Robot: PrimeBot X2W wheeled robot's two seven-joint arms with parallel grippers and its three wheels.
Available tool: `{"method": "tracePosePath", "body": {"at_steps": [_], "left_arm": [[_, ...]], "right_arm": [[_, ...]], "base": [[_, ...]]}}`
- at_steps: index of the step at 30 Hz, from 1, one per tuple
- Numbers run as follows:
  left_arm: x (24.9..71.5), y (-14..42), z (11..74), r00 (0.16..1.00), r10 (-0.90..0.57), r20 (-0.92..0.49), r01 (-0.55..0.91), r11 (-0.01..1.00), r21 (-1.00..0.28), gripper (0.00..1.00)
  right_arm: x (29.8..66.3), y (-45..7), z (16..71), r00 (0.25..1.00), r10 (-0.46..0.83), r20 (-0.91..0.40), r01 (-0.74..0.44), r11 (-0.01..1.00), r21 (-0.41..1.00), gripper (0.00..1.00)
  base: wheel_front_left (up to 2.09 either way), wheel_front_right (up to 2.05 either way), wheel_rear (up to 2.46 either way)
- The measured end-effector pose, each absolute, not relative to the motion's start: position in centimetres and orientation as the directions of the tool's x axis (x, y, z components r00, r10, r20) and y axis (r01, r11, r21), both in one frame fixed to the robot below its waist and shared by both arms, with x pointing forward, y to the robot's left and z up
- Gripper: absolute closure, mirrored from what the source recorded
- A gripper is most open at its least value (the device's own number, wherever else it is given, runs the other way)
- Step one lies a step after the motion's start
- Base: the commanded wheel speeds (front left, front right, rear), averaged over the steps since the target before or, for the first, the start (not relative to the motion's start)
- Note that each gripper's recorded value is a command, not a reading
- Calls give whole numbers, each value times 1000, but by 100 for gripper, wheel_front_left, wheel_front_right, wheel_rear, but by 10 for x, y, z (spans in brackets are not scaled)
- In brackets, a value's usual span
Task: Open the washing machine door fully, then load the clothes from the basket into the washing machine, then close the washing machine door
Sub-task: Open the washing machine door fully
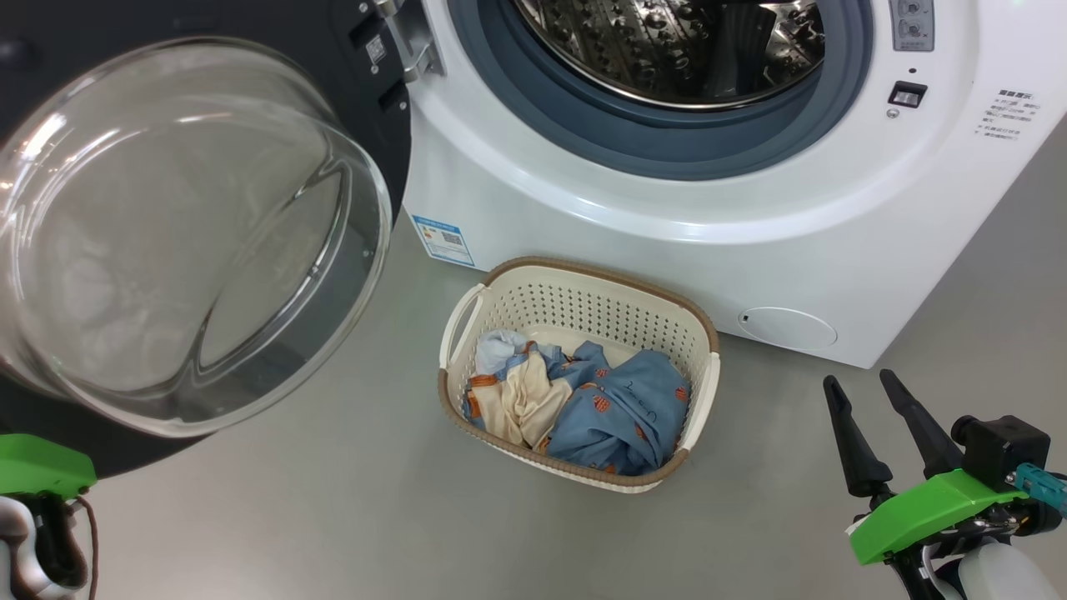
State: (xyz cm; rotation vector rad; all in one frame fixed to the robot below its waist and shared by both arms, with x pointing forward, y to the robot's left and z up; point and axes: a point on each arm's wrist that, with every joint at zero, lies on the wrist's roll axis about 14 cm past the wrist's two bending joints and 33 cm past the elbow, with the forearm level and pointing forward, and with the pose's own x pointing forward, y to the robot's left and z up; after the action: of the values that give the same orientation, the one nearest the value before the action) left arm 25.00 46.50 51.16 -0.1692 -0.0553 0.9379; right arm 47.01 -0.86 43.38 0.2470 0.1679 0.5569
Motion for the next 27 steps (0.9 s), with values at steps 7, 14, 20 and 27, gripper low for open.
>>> {"method": "tracePosePath", "body": {"at_steps": [7,14,20,27], "left_arm": [[250,466,507,591,806,-34,-800,580,-153,100],[254,461,510,604,797,-16,-788,594,-158,100],[262,456,534,630,774,67,-757,631,-167,100],[269,441,559,666,729,156,-712,684,-158,100]], "right_arm": [[471,-12,437,842,534,-83,-496,825,272,0],[470,-14,442,845,529,-75,-494,828,267,0],[469,-15,448,850,523,-65,-491,831,262,0],[465,-18,455,859,509,-48,-480,836,265,0]], "base": [[0,0,0],[0,0,0],[0,0,0],[0,0,0]]}}
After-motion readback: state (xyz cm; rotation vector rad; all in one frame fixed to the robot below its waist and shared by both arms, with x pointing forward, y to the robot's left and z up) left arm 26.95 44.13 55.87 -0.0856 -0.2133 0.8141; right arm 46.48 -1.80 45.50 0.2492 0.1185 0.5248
